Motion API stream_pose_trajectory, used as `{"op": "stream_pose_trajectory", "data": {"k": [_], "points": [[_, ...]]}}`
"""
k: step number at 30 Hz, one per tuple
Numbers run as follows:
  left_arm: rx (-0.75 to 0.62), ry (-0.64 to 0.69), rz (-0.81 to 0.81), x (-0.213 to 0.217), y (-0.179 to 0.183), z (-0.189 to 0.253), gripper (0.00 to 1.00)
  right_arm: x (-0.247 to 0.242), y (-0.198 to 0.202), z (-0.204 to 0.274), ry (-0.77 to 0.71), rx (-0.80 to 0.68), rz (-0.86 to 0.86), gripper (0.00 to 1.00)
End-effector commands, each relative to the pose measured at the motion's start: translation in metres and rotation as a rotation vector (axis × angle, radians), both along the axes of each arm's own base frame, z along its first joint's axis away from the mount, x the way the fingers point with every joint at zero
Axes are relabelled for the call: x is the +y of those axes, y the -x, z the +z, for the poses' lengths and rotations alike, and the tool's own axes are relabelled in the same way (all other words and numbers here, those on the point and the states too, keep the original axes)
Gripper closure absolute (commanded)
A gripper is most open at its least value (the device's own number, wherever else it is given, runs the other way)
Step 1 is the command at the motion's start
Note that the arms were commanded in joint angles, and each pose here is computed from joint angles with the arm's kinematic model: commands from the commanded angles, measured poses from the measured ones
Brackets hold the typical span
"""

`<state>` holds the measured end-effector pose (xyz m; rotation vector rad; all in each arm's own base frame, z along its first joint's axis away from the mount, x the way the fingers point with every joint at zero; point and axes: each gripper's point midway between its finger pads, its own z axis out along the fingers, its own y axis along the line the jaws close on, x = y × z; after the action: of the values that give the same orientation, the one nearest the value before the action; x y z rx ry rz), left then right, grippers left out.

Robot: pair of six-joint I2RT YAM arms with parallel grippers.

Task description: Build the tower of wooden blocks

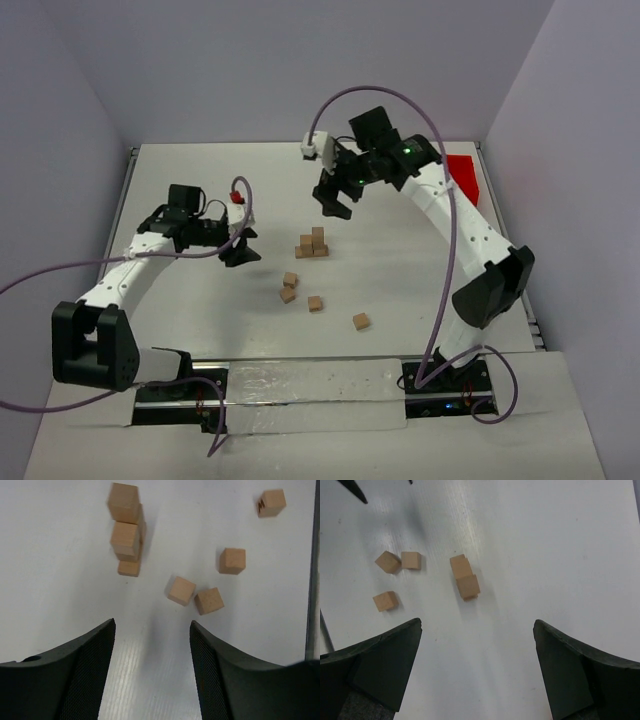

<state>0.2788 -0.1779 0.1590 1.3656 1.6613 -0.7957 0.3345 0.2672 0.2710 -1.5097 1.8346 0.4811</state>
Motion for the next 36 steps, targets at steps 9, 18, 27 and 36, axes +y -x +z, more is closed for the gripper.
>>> {"op": "stream_pose_trajectory", "data": {"k": [9, 18, 27, 36], "points": [[-0.124, -0.175, -0.358, -0.057, 0.01, -0.073, 0.37, -0.107, -0.001, -0.013, -0.208, 0.138, -0.32, 0.0], [-0.147, -0.27, -0.439, -0.071, 0.003, -0.104, 0.39, -0.131, 0.015, -0.036, -0.246, 0.179, -0.397, 0.0], [-0.144, -0.346, -0.464, -0.08, 0.001, -0.117, 0.39, -0.131, 0.013, -0.04, -0.25, 0.198, -0.394, 0.0], [-0.108, -0.385, -0.475, -0.081, 0.009, -0.124, 0.52, -0.132, 0.015, -0.048, -0.239, 0.206, -0.394, 0.0]]}}
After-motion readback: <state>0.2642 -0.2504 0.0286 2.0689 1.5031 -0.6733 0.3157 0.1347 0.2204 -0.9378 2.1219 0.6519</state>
